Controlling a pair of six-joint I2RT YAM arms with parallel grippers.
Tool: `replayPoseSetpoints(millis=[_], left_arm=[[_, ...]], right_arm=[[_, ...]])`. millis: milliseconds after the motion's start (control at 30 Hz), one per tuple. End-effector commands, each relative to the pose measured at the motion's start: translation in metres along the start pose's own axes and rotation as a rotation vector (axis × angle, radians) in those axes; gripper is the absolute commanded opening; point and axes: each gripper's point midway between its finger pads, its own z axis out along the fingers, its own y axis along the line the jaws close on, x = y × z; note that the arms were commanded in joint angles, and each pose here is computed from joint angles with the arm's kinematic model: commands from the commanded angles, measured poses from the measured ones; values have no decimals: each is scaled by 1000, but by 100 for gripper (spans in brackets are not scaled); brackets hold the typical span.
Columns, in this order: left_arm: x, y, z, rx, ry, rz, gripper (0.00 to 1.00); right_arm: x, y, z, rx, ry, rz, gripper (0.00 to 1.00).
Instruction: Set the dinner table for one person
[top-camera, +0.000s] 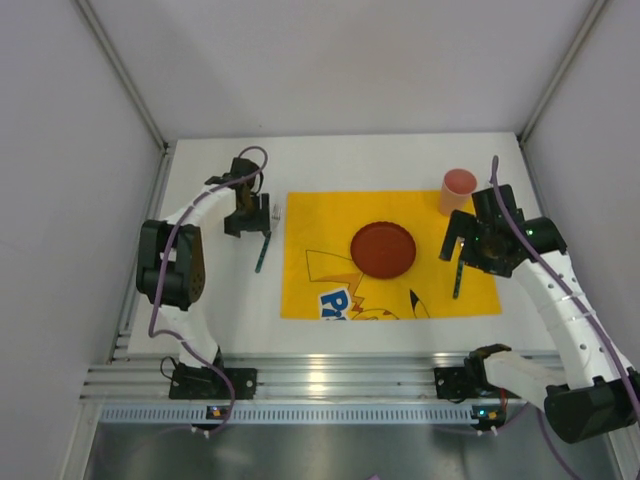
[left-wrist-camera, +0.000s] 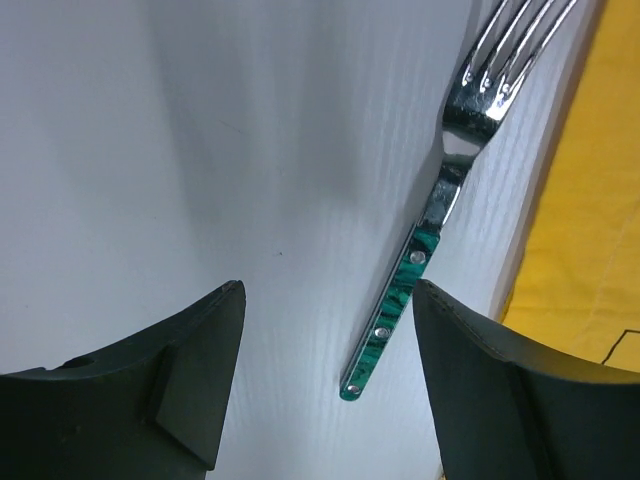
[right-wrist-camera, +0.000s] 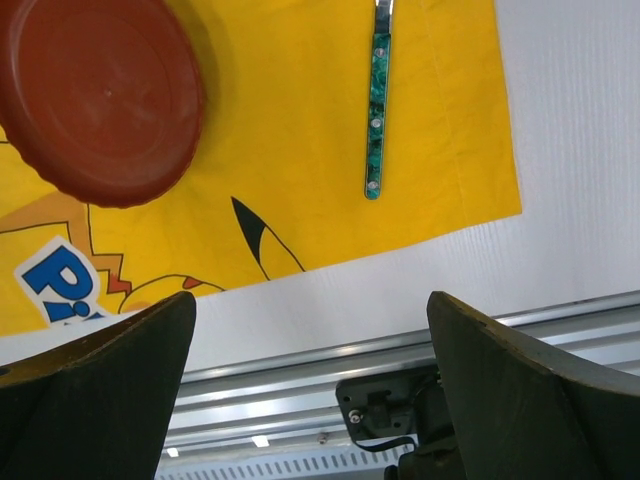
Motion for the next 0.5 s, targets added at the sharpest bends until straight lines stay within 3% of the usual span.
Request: replayPoseSetpoints(millis=[0,133,367,467], left_arm=[[-13,-5,13,45,-50,-3,73],[-2,-12,29,77,3,-8,70],[-9,-30,19,172,-34,-27,68],[5,-27,30,157,3,-22,63]], right_arm=[[-10,4,3,-19,-34,12,100],[-9,6,5,-23,-23,23,100],[-14,6,6,-6,-24,14,100],[-15,8,7,-8,-18,21,100]])
